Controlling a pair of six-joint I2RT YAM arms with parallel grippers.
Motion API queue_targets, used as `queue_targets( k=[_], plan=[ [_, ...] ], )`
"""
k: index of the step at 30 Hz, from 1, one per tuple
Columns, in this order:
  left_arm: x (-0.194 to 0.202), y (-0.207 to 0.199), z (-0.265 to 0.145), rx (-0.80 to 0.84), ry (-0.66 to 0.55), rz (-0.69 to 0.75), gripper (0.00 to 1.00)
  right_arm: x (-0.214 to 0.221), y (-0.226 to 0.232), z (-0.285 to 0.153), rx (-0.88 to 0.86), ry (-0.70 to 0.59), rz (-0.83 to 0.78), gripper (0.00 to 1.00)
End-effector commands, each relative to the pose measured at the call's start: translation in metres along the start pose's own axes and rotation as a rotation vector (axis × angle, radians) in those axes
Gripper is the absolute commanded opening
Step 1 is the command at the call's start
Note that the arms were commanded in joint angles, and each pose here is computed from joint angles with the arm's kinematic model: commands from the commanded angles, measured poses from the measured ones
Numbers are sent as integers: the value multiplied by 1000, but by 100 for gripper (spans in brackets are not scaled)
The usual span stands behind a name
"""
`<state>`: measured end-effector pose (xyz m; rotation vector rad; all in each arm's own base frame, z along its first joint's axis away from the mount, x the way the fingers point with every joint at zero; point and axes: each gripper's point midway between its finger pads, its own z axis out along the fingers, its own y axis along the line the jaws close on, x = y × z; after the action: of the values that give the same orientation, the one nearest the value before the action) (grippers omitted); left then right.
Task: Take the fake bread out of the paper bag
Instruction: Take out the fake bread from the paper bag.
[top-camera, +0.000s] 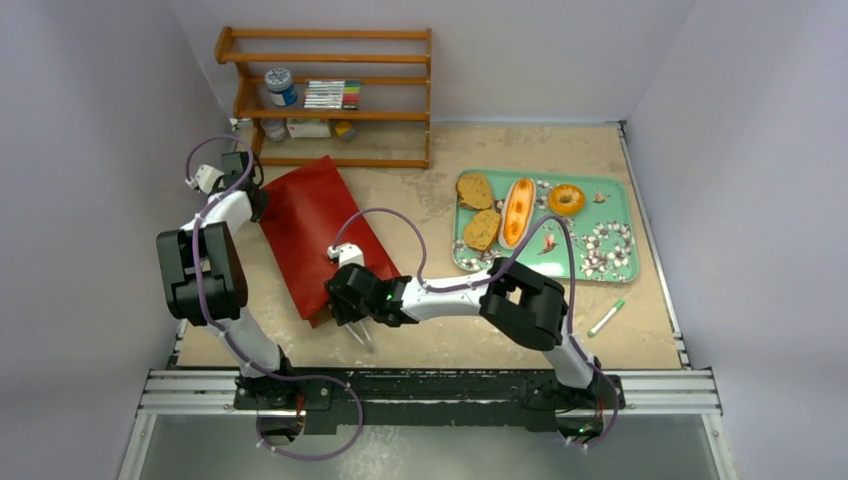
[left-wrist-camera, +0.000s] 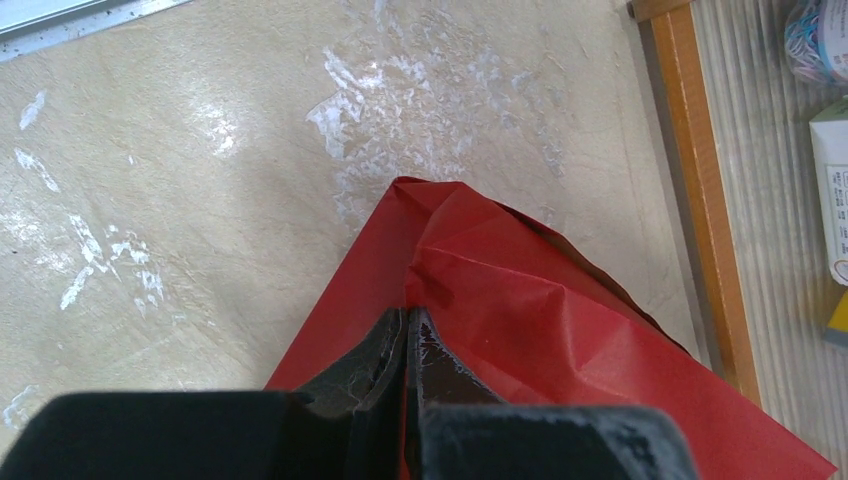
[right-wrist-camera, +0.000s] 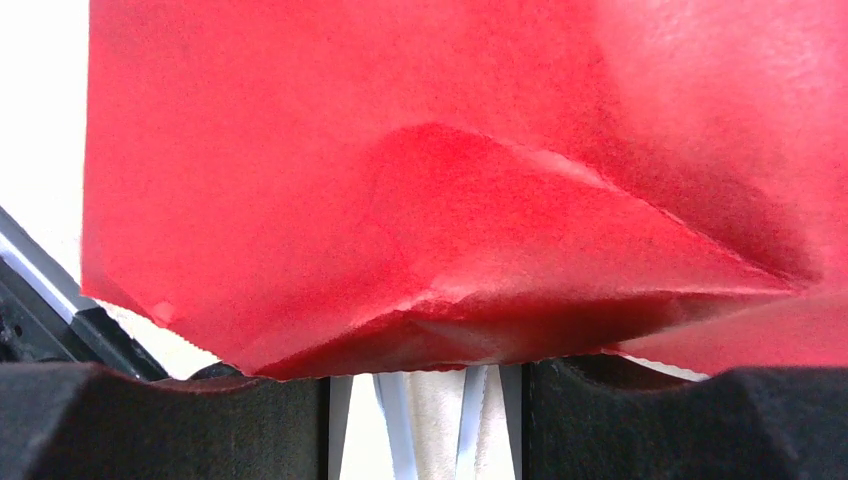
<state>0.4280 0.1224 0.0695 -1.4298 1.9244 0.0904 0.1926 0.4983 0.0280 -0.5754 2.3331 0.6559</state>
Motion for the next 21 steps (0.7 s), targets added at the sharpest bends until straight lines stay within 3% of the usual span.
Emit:
queue_targets(
  k=[1,21],
  plan=[
    [5,13,-7,-16,28,19,0,-16,-22,10,89,-21,34,53],
    [20,15,1,-7,67,6,0,-70,-52,63,123,-34,20,51]
  ],
)
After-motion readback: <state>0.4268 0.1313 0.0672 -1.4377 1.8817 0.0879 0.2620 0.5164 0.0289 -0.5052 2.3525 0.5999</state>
